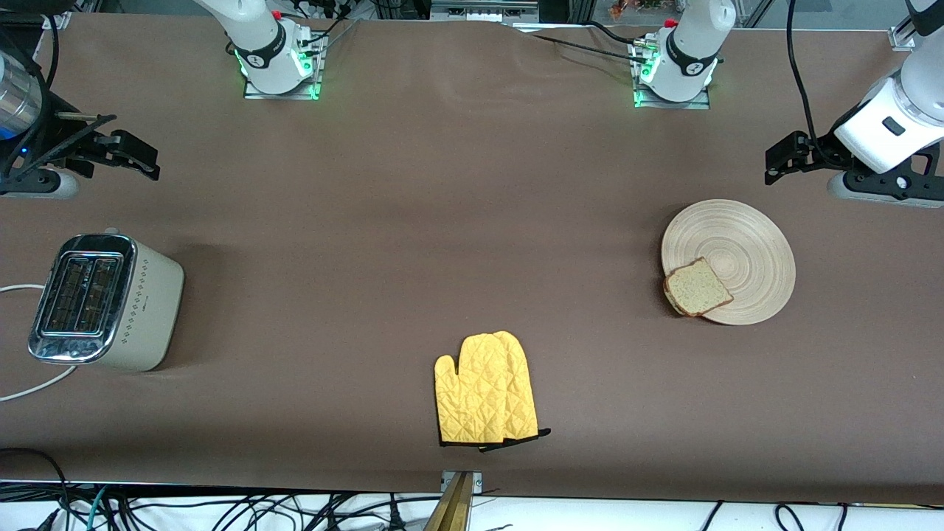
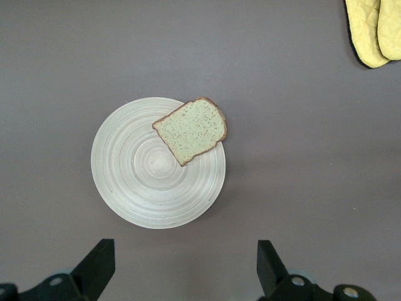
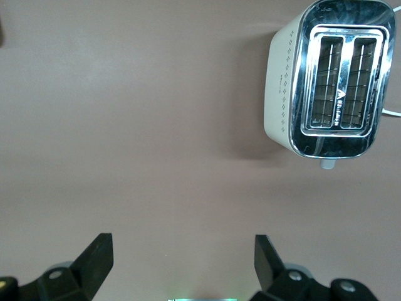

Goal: Move plate and put bread in toaster

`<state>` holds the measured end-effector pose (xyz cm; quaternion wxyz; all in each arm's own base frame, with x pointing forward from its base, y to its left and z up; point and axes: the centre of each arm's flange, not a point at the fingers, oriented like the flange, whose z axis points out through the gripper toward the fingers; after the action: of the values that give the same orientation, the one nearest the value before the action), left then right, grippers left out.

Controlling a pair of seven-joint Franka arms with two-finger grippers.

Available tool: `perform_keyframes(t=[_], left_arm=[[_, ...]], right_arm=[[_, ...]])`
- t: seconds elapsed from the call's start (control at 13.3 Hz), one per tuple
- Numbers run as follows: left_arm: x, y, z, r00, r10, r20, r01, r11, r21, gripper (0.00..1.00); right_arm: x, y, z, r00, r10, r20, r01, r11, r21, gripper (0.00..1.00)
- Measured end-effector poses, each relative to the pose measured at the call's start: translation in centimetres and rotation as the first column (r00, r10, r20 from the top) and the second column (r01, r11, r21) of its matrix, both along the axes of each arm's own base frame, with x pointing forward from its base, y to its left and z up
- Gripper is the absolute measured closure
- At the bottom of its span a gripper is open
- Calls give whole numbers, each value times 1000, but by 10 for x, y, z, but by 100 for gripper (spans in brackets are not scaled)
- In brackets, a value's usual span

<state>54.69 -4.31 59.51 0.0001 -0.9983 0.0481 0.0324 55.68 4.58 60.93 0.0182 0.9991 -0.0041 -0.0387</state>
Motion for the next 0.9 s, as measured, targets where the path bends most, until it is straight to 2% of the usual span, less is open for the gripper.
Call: perform_keyframes(t=[0.9], left_arm=[[0, 0, 0, 1000, 0, -4, 0, 1000, 0, 0]], right_arm=[[-1, 2, 3, 1000, 5, 4, -5, 1000, 1, 0]])
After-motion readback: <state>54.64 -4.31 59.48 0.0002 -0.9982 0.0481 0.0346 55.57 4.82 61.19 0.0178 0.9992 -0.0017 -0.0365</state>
